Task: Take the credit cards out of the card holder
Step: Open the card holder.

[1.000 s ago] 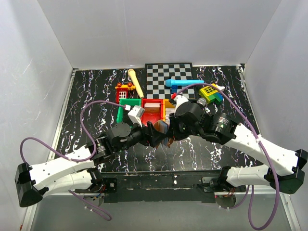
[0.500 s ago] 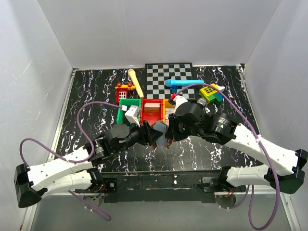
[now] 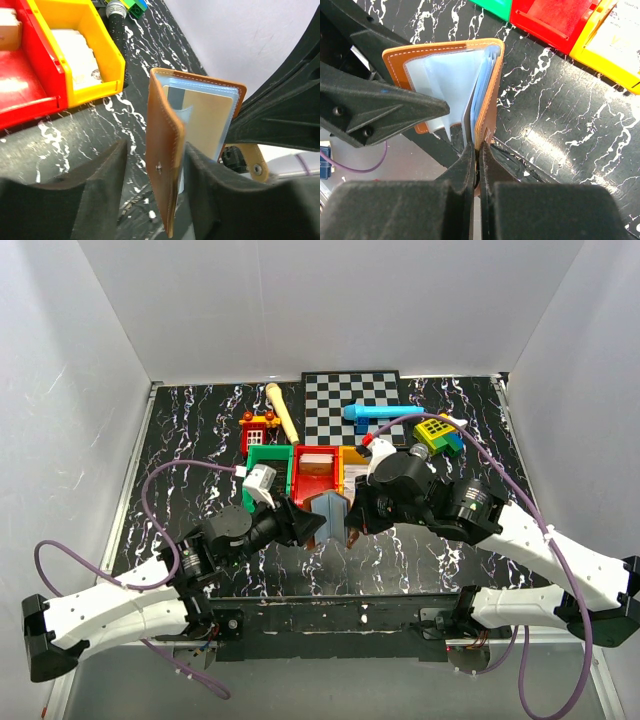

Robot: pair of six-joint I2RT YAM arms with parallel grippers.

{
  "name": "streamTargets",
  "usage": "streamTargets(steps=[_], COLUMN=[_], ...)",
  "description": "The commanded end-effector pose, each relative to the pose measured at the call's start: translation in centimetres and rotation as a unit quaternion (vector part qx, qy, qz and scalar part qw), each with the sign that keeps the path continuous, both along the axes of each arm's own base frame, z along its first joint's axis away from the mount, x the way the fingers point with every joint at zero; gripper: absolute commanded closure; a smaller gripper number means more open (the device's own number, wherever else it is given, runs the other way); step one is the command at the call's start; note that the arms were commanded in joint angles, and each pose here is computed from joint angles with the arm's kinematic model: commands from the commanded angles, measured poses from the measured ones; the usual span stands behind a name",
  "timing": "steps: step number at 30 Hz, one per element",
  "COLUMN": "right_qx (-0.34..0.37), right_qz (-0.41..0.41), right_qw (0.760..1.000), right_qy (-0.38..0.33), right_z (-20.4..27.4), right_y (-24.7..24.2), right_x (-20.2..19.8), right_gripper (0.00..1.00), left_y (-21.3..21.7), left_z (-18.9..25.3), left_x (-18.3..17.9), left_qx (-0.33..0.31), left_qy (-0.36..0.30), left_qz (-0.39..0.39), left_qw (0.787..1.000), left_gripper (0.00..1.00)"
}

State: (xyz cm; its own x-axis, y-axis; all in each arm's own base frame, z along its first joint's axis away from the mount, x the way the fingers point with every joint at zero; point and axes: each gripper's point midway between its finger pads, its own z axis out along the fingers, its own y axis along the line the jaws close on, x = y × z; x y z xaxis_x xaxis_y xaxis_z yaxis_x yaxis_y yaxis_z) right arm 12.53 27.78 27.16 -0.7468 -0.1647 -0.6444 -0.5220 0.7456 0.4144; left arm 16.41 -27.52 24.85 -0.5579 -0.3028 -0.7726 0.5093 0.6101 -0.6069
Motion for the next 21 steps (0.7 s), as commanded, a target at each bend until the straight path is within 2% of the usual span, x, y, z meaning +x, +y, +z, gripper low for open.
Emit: streamTargets(steps=[1, 4, 8, 17, 21], right_qx=[0.038, 0.031, 0.014, -0.020, -0.025], right_qz=[0.001, -0.004, -0.015, -0.030, -0.034], right_qw=[0.999, 0.999, 1.000, 0.999, 0.999], right_qy=[-0.016, -0.016, -0.018, -0.028, -0.031], right_z=[1.7, 1.5, 1.3, 0.8, 0.9], right_y=[0.7, 0.6, 0.5, 0.2, 0.2], right_x=[0.1, 0.3, 0.8, 1.7, 1.9], right_gripper=[0.99, 0.99, 0.99, 0.99, 0.99], left_y=[1.0, 0.9, 0.2, -0.9, -1.1], left_z=[0.1, 1.1, 2.2, 2.9, 2.4], left_x=[0.0, -0.2, -0.6, -0.5, 0.0], left_qx=[-0.002, -0.014, -0.024, -0.028, -0.010], left_qy=[-0.003, -0.016, -0.041, -0.043, -0.045], left_qz=[0.015, 0.004, -0.022, -0.034, -0.028], left_qw=[1.000, 1.000, 0.999, 0.998, 0.999], left_gripper=[0.43, 0.33, 0.27, 0.23, 0.22])
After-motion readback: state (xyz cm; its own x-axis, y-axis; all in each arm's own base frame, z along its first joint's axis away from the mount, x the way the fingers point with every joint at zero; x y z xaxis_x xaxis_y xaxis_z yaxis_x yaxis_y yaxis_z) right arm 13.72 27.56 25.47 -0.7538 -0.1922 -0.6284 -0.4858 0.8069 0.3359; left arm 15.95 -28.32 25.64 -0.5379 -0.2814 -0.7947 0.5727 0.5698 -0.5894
